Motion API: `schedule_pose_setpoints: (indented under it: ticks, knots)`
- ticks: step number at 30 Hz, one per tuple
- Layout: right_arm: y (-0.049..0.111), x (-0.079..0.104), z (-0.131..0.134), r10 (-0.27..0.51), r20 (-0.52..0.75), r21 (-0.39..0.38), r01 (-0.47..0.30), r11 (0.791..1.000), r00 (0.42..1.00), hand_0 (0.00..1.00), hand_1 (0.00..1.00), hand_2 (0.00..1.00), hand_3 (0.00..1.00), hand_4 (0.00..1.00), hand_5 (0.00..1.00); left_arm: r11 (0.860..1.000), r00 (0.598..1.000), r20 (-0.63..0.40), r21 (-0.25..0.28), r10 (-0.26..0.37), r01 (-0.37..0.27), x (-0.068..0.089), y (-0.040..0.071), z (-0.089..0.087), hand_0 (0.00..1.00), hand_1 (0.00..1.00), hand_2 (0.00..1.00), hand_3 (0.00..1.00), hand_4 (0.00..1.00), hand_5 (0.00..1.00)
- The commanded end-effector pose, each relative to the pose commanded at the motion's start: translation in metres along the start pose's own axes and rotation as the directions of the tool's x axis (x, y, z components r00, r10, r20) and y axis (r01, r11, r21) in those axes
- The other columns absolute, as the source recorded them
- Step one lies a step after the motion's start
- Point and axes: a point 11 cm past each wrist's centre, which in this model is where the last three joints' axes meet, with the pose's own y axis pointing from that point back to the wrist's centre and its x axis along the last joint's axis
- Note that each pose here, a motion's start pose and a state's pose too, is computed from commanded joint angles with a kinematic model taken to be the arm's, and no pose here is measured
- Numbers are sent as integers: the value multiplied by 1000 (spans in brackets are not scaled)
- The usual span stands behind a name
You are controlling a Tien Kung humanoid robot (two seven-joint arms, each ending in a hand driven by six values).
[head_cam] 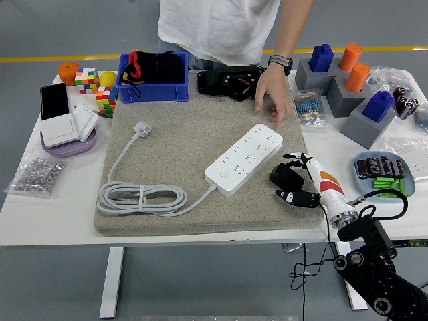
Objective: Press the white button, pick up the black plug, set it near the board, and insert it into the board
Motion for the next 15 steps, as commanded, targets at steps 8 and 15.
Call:
schedule_pose_setpoints:
  ticks: [8,15]
  knots:
    - [4,3,-12,-4,27,38,3,999,1000,925,911,873,904,998,305,1000,1000,5,2,2,-2,1,0,-1,686,682,663,691,616,134]
    - [19,15,-56,3,93,179,-20,984,996,829,763,662,837,998,201,1000,1000,7,6,5,-5,2,0,-2,686,682,663,690,616,134]
